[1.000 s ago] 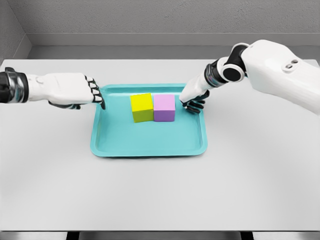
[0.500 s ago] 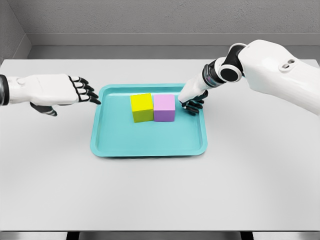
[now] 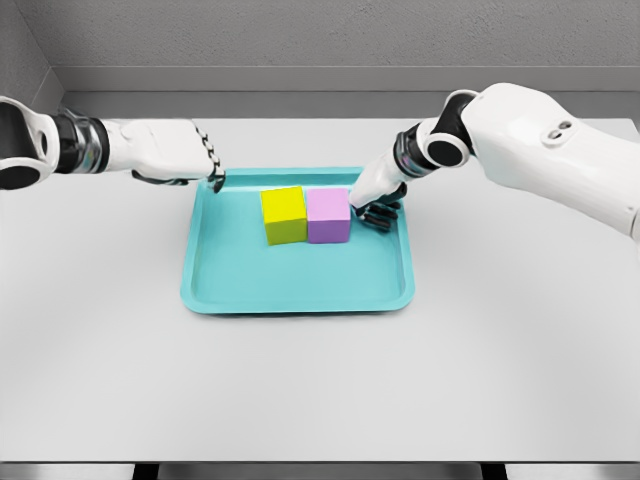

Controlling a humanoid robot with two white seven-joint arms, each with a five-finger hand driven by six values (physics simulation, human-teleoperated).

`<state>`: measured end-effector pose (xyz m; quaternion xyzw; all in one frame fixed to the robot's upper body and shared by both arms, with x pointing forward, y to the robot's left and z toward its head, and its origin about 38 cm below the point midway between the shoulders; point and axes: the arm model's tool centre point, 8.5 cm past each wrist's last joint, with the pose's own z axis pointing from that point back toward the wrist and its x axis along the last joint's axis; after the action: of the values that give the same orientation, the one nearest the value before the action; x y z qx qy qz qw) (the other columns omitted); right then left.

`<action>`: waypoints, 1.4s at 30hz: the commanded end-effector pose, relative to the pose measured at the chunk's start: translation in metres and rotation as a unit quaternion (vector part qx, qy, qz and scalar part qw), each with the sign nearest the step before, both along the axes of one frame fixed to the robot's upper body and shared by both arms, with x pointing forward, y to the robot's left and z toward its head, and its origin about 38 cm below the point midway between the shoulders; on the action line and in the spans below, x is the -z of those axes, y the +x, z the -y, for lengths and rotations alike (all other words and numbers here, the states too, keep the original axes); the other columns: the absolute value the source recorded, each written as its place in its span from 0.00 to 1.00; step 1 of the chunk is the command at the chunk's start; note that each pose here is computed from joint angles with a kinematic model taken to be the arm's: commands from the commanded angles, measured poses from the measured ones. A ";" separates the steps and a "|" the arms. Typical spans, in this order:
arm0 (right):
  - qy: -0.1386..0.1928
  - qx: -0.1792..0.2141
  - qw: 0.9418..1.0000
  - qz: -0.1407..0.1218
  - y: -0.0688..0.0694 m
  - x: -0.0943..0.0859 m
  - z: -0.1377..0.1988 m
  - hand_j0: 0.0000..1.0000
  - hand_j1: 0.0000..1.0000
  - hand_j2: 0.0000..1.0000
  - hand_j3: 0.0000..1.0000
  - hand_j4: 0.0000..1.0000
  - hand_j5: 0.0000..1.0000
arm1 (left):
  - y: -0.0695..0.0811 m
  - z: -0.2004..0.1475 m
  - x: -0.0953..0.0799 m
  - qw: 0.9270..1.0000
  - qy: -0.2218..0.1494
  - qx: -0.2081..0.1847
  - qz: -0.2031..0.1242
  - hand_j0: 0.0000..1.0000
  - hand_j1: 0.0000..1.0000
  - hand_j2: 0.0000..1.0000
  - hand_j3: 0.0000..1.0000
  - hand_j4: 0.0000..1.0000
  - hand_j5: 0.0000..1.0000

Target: Push two cubes

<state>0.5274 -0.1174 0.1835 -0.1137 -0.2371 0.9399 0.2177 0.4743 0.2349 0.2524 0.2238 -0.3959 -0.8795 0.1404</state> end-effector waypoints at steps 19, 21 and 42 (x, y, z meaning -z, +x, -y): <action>0.002 -0.006 1.000 -0.001 -0.001 0.000 -0.008 0.11 0.11 0.11 0.11 0.11 0.11 | 0.009 0.028 0.036 1.000 -0.002 0.001 -0.030 0.54 0.54 0.54 0.54 0.54 0.54; 0.002 -0.006 1.000 -0.001 -0.001 0.000 -0.008 0.11 0.11 0.11 0.11 0.11 0.11 | 0.009 0.027 0.037 1.000 -0.001 0.000 -0.031 0.54 0.54 0.54 0.54 0.54 0.54; 0.006 -0.011 1.000 0.013 -0.002 -0.026 0.015 0.12 0.12 0.12 0.12 0.12 0.12 | 0.013 0.025 0.055 0.998 -0.004 -0.015 -0.053 0.54 0.54 0.54 0.54 0.54 0.54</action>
<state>0.5264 -0.1312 0.2097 -0.1233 -0.2458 0.9393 0.2053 0.4875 0.2093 0.1978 0.1835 -0.3862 -0.8874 0.1724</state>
